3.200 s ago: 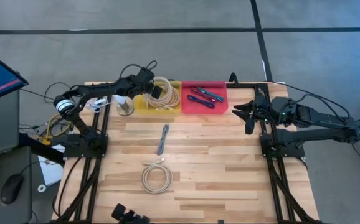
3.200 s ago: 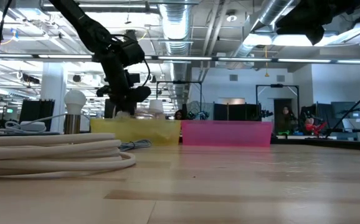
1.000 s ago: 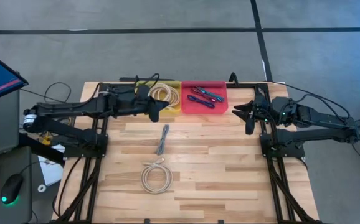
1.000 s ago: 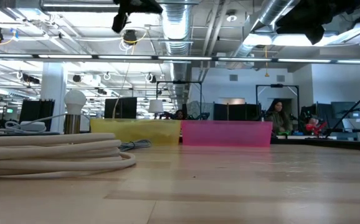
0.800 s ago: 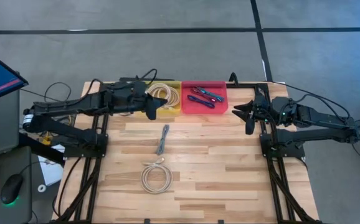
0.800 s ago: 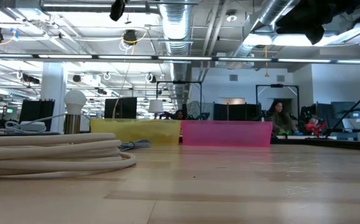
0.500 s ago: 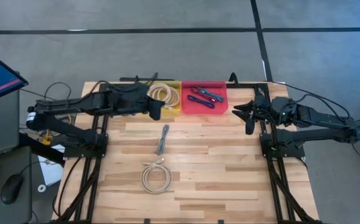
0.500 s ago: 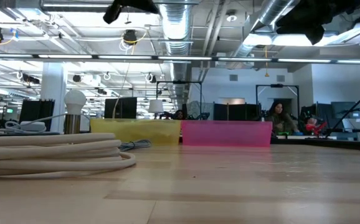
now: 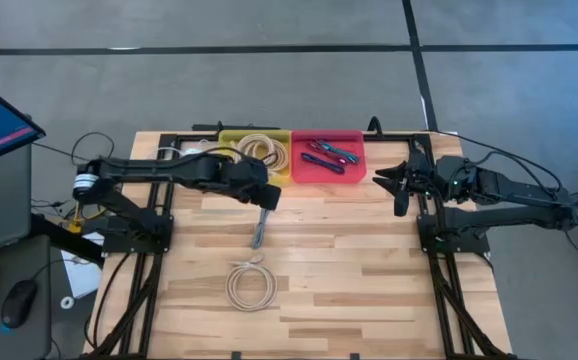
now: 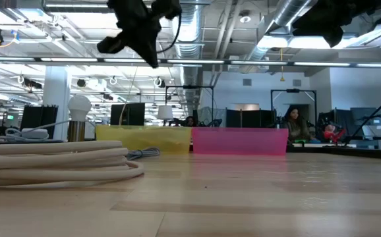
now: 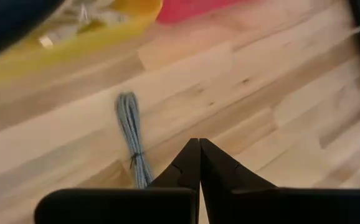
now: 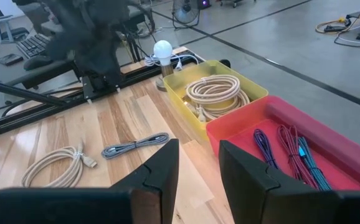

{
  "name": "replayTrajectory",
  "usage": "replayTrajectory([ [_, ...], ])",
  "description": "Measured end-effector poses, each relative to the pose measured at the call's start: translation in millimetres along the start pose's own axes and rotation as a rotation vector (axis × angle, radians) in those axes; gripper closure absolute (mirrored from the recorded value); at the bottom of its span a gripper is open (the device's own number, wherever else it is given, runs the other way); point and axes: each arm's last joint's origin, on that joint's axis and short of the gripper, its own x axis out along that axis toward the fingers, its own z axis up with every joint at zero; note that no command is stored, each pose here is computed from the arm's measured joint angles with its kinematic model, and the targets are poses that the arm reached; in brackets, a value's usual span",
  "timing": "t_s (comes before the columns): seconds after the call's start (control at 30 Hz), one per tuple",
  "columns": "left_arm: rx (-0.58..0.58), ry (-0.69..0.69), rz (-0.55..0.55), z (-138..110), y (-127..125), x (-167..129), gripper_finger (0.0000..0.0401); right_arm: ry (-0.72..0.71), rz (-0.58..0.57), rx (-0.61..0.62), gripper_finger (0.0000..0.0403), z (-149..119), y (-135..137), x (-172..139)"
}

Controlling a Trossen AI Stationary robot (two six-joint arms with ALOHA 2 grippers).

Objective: Pick & Place USB Port
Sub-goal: Put the small black and white charger cable into the red bin

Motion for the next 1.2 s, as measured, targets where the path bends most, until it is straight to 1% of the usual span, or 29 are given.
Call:
replayTrajectory([
  [0.07,-0.016,0.03,0.02,-3,0,10,0.0398,0.0,0.0,0.0,0.0296,0,0,0],
  [0.2,-0.007,0.082,0.067,-9,1,31,0.0395,0.0,-0.001,0.0,0.0296,0,0,0],
  [0.33,0.008,0.11,0.112,-13,3,47,0.038,0.0,-0.001,0.0,0.0296,0,0,0],
  [0.43,0.036,0.131,0.143,-17,4,57,0.0358,0.0,-0.001,0.0,0.0296,0,0,0],
  [0.57,0.072,0.151,0.169,-19,4,69,0.0315,0.001,-0.001,0.0,0.0296,0,0,0],
  [0.77,0.085,0.185,0.223,-24,5,91,0.0245,0.001,-0.001,0.0,0.0296,0,0,0],
  [0.87,0.092,0.205,0.253,-28,5,104,0.0217,0.001,-0.001,0.0,0.0296,0,0,0],
  [1.0,0.1,0.228,0.291,-32,7,120,0.0195,0.001,-0.001,0.0,0.0296,0,0,0],
  [1.2,0.106,0.244,0.318,-37,8,138,0.0187,0.002,-0.001,0.0,0.0296,0,0,0],
])
